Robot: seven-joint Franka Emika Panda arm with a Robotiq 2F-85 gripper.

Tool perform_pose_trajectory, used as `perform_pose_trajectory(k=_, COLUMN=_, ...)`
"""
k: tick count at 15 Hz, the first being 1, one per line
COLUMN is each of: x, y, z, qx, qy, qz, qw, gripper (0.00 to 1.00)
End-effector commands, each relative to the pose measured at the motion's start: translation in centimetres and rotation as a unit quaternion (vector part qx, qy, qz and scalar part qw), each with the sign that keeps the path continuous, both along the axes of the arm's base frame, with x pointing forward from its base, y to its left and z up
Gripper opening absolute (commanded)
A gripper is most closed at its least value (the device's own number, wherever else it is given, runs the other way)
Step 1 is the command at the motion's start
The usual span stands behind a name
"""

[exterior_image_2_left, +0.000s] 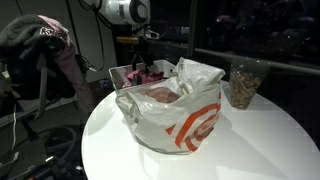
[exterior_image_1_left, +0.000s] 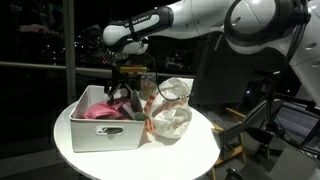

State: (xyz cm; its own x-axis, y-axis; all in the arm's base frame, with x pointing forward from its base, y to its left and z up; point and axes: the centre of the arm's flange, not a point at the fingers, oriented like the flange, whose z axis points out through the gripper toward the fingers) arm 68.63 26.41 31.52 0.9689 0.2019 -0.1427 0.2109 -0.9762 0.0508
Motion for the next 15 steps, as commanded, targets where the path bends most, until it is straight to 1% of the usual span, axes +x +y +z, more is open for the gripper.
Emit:
perform_pose_trajectory(k=1, x=3.2, y=1.7, z=0.4, qx=-0.012, qy=-0.033, qz=0.005, qw=0.9994, gripper=1.0)
perform_pose_trajectory(k=2, x=3.6, y=1.8, z=0.1, qx=-0.016, qy=-0.043, qz=0.006, qw=0.9989, gripper=1.0)
perform_pose_trajectory(k=4, x=4.3, y=2.0, z=-0.8, qx=-0.032, qy=-0.048, qz=0.011, qw=0.9983, gripper=1.0)
perform_pose_trajectory(k=6, x=4.9, y=2.1, z=-1.9, qx=-0.046, qy=-0.043, qz=0.013, qw=0.9979, gripper=1.0)
perform_pose_trajectory(k=10, x=5.3, y=1.5, z=-3.6, qx=-0.056, qy=-0.041, qz=0.008, qw=0.9976, gripper=1.0)
perform_pose_trajectory(k=11, x=5.2, y=1.4, z=-3.8, qx=-0.057, qy=-0.041, qz=0.006, qw=0.9976, gripper=0.75)
perform_pose_trajectory(k=12, x=5.2, y=1.4, z=-3.8, qx=-0.056, qy=-0.045, qz=0.002, qw=0.9974, gripper=0.74)
perform_pose_trajectory(k=13, x=5.2, y=1.4, z=-3.7, qx=-0.057, qy=-0.044, qz=0.001, qw=0.9974, gripper=0.68)
perform_pose_trajectory(k=14, x=5.1, y=1.3, z=-3.6, qx=-0.054, qy=-0.046, qz=-0.002, qw=0.9975, gripper=0.58)
perform_pose_trajectory(k=15, x=5.2, y=1.3, z=-3.4, qx=-0.053, qy=-0.047, qz=-0.005, qw=0.9975, gripper=0.5)
